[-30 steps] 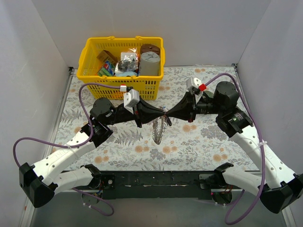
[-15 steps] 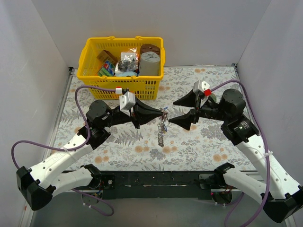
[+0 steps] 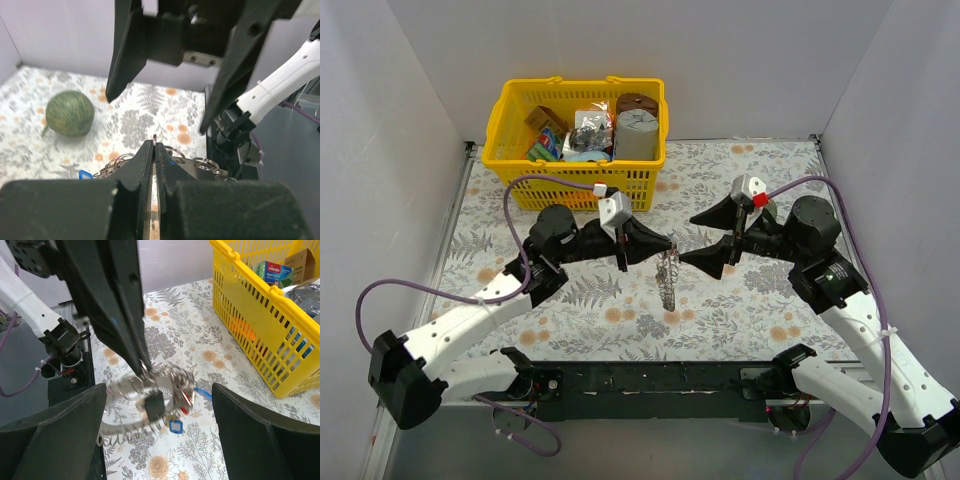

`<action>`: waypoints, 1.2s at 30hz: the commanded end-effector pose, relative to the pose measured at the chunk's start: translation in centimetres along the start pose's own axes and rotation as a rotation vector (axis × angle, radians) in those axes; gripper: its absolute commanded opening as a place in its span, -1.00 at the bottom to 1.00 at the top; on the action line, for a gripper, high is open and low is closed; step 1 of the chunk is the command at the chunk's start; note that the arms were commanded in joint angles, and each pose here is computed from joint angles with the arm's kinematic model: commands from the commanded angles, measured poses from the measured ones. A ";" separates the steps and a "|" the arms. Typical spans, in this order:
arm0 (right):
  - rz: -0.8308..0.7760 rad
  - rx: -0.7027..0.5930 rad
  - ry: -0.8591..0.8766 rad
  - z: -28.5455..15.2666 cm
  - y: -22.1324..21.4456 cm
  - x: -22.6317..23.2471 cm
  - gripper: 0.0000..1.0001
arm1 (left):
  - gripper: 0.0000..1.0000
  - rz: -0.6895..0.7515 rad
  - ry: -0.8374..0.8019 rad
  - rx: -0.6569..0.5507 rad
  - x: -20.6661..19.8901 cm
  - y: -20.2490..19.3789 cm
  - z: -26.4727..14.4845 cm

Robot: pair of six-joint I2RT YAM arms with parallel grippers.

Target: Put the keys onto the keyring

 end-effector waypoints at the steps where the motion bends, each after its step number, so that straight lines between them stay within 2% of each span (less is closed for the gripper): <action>1: -0.028 -0.050 -0.028 -0.5 0.6 0.3 0.85 | -1.00 -0.048 -0.037 0.064 1.0 -1.9 1.7; 13: -0.039 -0.079 -0.095 -1.9 0.6 1.2 0.85 | -1.00 -0.135 0.027 0.133 5.2 -8.2 8.1; 22: -0.046 -0.068 -0.124 -2.5 0.7 1.4 0.85 | -1.00 -0.132 0.109 0.044 7.2 -9.7 12.7; 25: -0.040 -0.062 -0.126 -2.4 0.5 1.3 0.84 | -1.00 -0.133 0.155 0.007 7.1 -10.3 12.8; 29: -0.041 -0.057 -0.122 -2.2 0.2 1.1 0.84 | -1.00 -0.157 0.223 0.060 5.8 -13.6 12.0; 30: -0.036 -0.054 -0.121 -2.2 0.0 1.0 0.84 | -1.00 -0.178 0.234 0.091 5.2 -15.5 11.0; 36: -0.023 -0.044 -0.109 -1.9 -1.0 0.8 0.84 | -1.00 -0.279 0.322 0.168 1.8 -21.0 6.9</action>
Point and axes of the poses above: each gripper's point midway between its finger pads, its own z axis out along the fingers, its own x axis along the line the jaws close on, y = z × x, the point moved 10 cm from there along -z, back along the fingers, and after that the axes turned 5 degrees about z, right-handed, at the moved point
